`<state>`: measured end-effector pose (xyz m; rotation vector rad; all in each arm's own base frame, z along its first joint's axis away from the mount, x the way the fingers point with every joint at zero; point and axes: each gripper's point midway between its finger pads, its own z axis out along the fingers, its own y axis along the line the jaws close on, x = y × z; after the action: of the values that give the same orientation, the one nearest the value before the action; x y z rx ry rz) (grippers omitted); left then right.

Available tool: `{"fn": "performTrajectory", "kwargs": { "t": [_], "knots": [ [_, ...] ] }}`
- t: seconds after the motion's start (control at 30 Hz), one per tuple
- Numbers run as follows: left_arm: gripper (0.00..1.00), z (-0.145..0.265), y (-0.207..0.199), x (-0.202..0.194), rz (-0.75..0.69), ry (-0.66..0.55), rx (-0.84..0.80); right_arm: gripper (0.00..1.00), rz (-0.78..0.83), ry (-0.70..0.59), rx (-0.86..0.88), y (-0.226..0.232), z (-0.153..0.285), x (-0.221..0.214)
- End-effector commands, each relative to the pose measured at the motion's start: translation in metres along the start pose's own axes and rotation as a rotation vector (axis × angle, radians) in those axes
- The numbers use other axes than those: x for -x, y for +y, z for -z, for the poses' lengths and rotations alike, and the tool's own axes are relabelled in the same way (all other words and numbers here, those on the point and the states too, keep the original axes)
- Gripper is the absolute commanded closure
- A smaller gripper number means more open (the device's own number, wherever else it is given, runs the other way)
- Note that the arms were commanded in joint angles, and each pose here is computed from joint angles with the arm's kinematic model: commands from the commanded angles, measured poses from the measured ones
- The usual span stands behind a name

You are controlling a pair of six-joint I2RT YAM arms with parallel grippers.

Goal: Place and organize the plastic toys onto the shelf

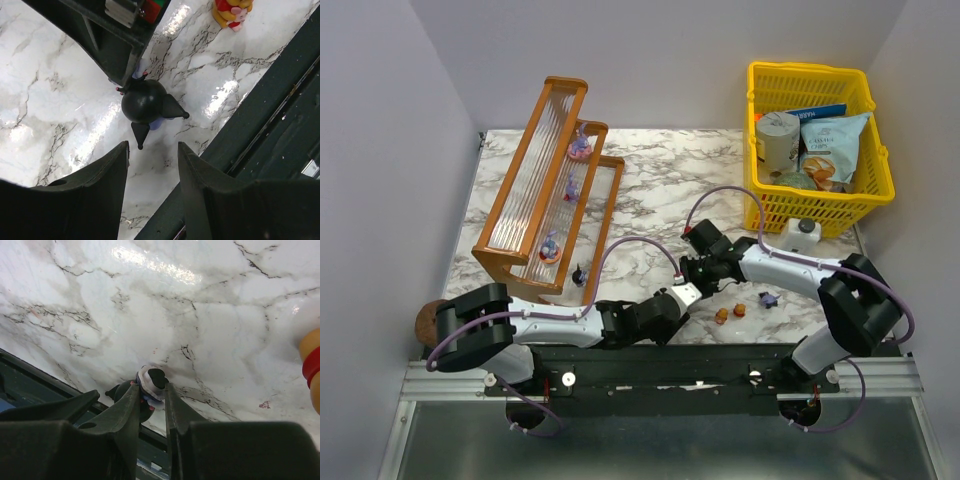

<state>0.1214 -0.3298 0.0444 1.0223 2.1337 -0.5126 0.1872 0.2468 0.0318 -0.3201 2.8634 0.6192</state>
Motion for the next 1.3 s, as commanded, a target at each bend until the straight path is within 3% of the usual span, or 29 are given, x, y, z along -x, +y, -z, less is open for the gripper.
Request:
{"fn": "performTrajectory", "kwargs": {
  "t": [0.0, 0.4, 0.77, 1.13, 1.27],
  "knots": [
    [0.48, -0.001, 0.001, 0.004, 0.001, -0.029, 0.011, 0.77, 0.004, 0.034, -0.084, -0.018, -0.013, -0.008],
    [0.51, 0.007, 0.009, 0.010, 0.014, -0.052, 0.046, 0.99, -0.052, 0.083, -0.030, -0.007, -0.019, -0.014],
    [0.40, 0.066, 0.037, 0.072, 0.036, -0.253, 0.154, 0.99, -0.114, 0.114, 0.087, 0.014, -0.016, 0.001],
    [0.30, 0.102, 0.041, 0.097, 0.014, -0.291, 0.140, 0.99, -0.294, 0.212, 0.501, 0.064, 0.040, 0.039],
    [0.27, 0.118, 0.038, 0.111, 0.019, -0.330, 0.081, 0.99, -0.275, 0.216, 0.539, 0.073, 0.053, 0.048]
  ]
}}
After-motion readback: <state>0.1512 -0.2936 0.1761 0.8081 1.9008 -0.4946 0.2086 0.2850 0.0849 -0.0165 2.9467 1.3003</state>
